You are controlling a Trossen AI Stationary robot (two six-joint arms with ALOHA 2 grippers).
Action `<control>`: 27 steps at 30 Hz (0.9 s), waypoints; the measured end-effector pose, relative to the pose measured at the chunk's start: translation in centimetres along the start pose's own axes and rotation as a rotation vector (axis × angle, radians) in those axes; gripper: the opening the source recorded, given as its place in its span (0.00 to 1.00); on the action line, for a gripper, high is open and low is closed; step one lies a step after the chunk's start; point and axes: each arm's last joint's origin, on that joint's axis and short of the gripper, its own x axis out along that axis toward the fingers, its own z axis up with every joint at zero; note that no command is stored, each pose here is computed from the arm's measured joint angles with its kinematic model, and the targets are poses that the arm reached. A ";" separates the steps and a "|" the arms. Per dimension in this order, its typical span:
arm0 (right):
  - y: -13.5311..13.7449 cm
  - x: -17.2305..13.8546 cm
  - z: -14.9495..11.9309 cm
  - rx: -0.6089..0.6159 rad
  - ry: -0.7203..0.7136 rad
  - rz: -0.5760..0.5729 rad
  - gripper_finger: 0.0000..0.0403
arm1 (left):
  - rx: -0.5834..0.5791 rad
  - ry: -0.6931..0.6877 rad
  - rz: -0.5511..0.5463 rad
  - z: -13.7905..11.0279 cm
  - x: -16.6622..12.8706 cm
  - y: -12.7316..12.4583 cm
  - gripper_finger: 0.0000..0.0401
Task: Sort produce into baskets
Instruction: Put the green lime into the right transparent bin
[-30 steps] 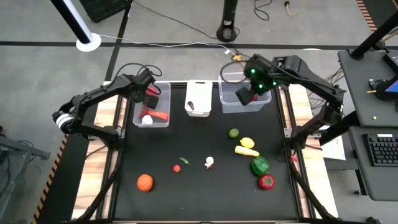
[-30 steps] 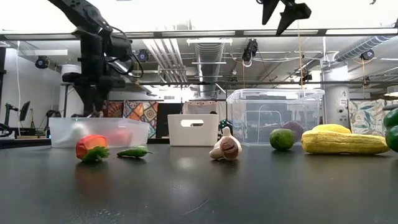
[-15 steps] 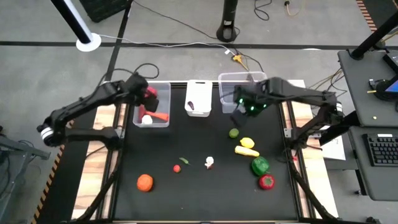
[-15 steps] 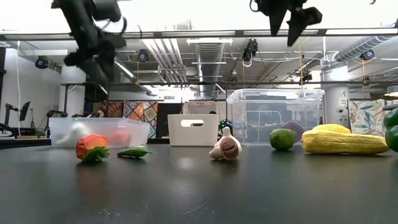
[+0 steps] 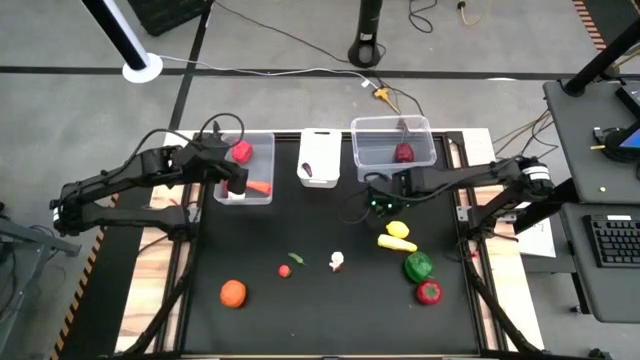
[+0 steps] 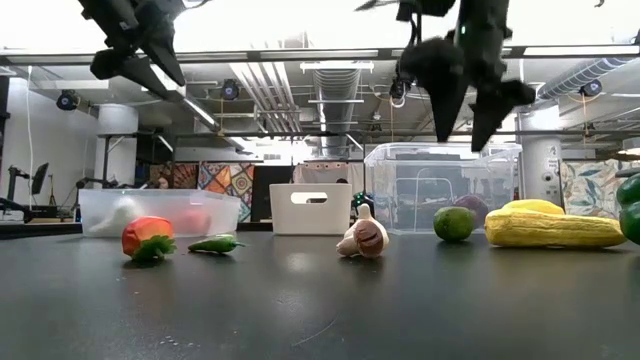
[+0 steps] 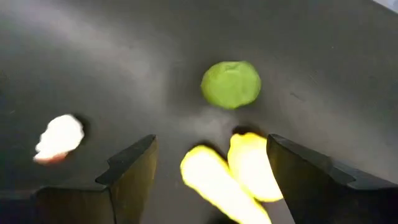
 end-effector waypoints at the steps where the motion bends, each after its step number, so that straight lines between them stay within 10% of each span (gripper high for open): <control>1: -0.1 0.7 -0.1 0.009 -0.001 -0.010 0.74 | 0.000 -0.004 0.003 0.0 0.0 0.0 0.46; 18: -0.9 8.6 1.3 0.074 -0.028 -0.097 0.76 | 0.030 -0.001 0.019 0.1 0.4 -0.2 0.46; 27: -0.9 9.7 1.5 0.082 0.008 -0.101 0.61 | 0.029 -0.002 0.017 0.1 0.4 -0.2 0.46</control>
